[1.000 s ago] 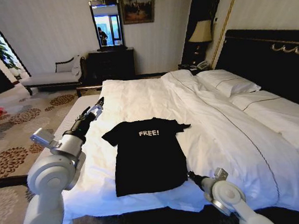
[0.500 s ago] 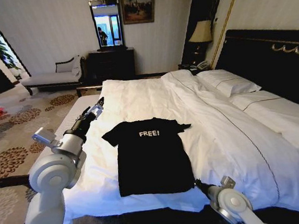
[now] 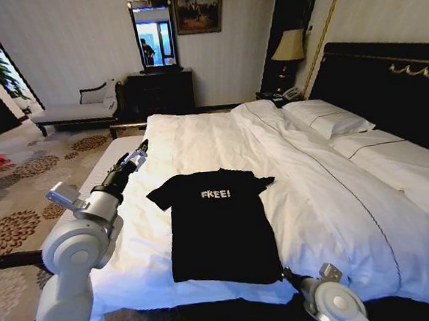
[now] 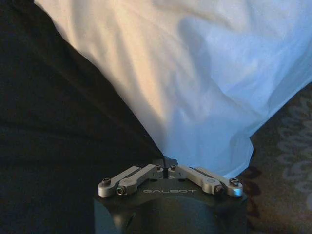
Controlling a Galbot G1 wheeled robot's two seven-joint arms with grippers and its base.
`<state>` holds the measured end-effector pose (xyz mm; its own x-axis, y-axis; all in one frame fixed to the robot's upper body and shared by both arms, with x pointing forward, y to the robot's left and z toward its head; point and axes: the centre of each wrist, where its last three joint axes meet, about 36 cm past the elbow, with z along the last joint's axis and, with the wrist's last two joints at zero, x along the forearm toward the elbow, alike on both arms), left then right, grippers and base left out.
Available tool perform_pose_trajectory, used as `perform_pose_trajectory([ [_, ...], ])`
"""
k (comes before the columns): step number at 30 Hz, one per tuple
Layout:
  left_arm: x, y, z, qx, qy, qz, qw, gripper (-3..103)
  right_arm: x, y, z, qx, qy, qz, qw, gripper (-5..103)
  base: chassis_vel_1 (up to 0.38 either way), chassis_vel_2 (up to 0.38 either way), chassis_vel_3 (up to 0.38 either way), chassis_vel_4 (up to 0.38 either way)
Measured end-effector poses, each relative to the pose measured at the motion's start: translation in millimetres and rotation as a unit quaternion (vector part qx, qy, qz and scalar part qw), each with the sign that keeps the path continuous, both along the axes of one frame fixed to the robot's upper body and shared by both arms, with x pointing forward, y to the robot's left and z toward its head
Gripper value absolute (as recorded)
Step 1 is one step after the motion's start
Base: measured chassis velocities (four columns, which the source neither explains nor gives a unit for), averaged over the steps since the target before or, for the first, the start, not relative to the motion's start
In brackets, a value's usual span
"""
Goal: Fold the clothes on the bed.
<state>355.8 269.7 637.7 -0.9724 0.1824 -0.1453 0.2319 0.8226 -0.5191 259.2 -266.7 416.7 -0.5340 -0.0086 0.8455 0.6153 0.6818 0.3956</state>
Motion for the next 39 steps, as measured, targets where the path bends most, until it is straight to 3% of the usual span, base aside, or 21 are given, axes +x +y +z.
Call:
perform_pose_trajectory([
  [5,-1,1,1,0.003,-0.001,0.001,1.0000,100,1,5,9,-0.003,-0.017,0.004,1.000,12,0.000,0.000,0.000,0.000],
  [7,-2,3,1,0.007,-0.001,0.004,1.0000,100,3,7,26,-0.009,-0.047,0.008,0.999,28,0.000,0.000,0.000,0.000],
  [9,-3,3,1,0.007,-0.001,0.005,1.0000,100,6,7,34,-0.013,-0.063,0.009,0.998,28,0.000,0.000,0.000,0.000],
  [12,-5,4,2,0.009,-0.002,0.007,0.9999,100,23,1,59,-0.029,-0.134,0.016,0.990,44,0.000,0.000,0.000,0.000],
  [14,-5,5,2,0.009,-0.003,0.009,0.9999,100,30,-1,64,-0.028,-0.153,0.019,0.988,44,0.000,0.000,0.000,0.000],
  [16,-6,7,3,0.009,-0.004,0.013,0.9999,100,53,-9,69,-0.020,-0.189,0.023,0.982,55,0.000,0.000,0.000,0.000],
  [18,-8,11,2,0.009,-0.001,0.022,0.9997,100,91,-21,65,0.012,-0.225,0.030,0.974,66,0.000,0.000,0.000,0.000],
  [21,-9,14,1,0.012,0.002,0.030,0.9995,100,124,-32,58,0.033,-0.243,0.036,0.969,71,0.000,0.000,0.000,0.000],
  [24,-9,17,0,0.016,0.006,0.037,0.9992,100,181,-48,44,0.047,-0.274,0.049,0.959,88,0.000,0.000,0.000,0.000],
  [27,-9,18,0,0.018,0.007,0.041,0.9990,100,211,-54,32,0.050,-0.274,0.051,0.959,97,0.000,0.000,0.000,0.000],
  [32,-10,20,1,0.020,0.008,0.045,0.9988,100,249,-64,13,0.054,-0.254,0.030,0.965,100,0.000,0.000,0.000,0.000],
  [39,-6,18,-2,0.020,0.013,0.043,0.9988,100,275,-77,-14,0.029,-0.250,0.011,0.968,100,0.000,0.000,0.000,0.000],
])
